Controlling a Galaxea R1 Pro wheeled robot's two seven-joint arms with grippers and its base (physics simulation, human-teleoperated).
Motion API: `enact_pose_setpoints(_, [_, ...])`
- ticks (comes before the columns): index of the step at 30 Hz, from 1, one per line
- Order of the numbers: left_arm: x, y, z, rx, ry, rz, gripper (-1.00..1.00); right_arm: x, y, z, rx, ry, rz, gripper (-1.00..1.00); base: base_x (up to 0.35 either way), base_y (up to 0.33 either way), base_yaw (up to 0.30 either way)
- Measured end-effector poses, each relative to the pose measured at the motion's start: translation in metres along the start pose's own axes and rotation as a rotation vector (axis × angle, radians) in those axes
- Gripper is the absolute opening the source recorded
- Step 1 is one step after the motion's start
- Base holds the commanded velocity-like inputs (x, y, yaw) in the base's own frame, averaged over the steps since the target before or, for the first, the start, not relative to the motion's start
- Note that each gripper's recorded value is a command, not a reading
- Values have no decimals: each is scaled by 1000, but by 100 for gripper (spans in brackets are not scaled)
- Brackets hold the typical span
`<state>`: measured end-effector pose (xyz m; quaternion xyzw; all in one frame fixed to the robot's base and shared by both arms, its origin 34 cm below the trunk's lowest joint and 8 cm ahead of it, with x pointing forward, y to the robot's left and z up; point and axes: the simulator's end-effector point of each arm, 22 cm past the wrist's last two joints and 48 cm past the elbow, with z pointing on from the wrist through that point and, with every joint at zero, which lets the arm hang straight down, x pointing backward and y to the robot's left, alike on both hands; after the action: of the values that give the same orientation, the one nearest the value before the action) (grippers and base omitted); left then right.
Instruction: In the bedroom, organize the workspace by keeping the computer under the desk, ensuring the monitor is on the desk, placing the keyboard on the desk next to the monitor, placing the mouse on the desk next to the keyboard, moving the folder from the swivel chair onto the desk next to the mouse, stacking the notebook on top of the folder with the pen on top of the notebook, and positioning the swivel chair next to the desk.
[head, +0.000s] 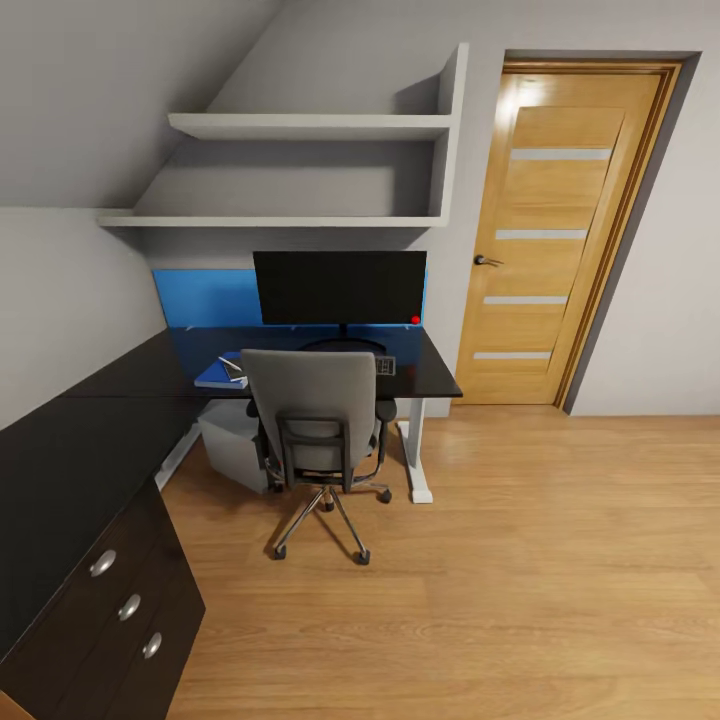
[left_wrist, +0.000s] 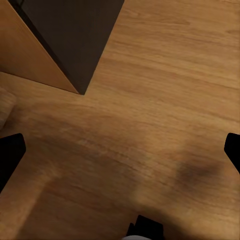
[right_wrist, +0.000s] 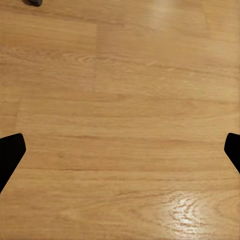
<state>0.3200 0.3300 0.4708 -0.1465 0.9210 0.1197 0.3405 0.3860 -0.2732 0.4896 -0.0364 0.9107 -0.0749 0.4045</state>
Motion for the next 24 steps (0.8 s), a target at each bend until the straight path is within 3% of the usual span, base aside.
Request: enact_pose_setpoints(24, [4, -18, -4, 30, 8, -8, 100, 0, 0, 0, 0, 0, 0, 100, 0, 0, 0])
